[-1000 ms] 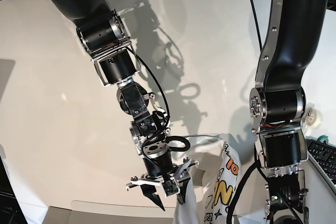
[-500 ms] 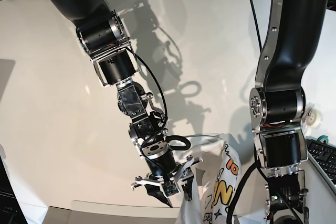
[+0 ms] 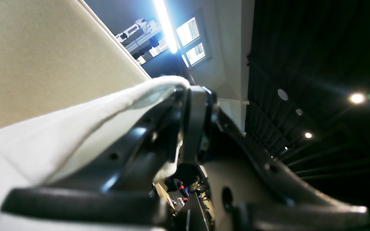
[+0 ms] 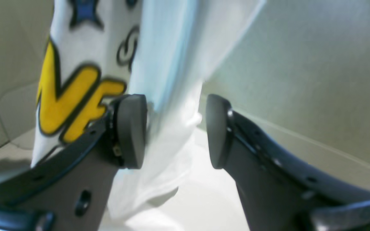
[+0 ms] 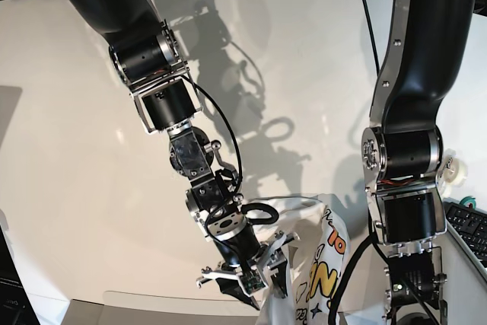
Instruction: Layout the t-shirt on the table in an organized manner, then fold the t-shirt properly
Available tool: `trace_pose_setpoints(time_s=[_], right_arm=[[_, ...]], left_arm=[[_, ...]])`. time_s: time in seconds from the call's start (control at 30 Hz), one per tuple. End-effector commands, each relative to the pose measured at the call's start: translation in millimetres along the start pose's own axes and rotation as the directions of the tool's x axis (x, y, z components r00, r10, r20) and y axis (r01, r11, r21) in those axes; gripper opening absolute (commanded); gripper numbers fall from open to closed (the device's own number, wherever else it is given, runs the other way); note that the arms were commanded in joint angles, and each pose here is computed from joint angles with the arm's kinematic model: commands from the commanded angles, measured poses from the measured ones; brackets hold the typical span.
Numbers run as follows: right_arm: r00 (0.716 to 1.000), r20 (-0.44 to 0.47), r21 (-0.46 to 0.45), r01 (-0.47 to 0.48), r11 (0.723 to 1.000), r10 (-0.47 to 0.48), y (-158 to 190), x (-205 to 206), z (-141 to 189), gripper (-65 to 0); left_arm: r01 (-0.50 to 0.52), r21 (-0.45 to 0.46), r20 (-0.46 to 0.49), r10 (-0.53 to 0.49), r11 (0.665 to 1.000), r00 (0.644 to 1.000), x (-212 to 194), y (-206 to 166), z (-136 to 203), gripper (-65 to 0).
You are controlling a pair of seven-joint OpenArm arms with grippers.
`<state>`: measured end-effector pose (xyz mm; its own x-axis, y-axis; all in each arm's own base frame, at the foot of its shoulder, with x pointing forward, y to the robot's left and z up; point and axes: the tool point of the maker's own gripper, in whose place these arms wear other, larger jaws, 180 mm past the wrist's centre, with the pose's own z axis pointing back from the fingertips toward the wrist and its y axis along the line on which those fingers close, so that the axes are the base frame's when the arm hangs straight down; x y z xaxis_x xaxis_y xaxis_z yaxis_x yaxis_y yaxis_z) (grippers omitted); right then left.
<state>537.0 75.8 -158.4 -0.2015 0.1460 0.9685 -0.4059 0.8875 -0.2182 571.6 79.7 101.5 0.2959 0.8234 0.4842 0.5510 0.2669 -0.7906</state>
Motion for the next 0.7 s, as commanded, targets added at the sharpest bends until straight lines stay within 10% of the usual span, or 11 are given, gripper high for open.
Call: trace_pose_setpoints(time_s=[0.0, 0.33, 0.47, 0.67], right_arm=[[0.996, 0.092, -0.008, -0.009, 1.000, 0.010, -6, 37, -9, -35.2], [0.996, 0.093, -0.012, -0.013, 1.000, 0.014, -8, 41, -12, -36.3], [0.996, 0.090, -0.013, -0.013, 1.000, 0.014, -8, 41, -12, -65.0], [0.990, 0.139, -0.060, -0.003, 0.998, 0.011, -11, 61, 0, -65.0]], left_arm=[[0.026, -0.086, 0.040, -0.023, 0.996, 0.999, 17, -39, -5, -64.8], [0.026, -0.088, 0.039, -0.023, 0.996, 0.999, 17, -39, -6, -64.8], [0.024, -0.087, 0.038, -0.021, 0.996, 0.999, 16, -39, -6, -64.8], [0.030, -0.077, 0.039, -0.027, 0.997, 0.999, 18, -36, -5, -64.8]])
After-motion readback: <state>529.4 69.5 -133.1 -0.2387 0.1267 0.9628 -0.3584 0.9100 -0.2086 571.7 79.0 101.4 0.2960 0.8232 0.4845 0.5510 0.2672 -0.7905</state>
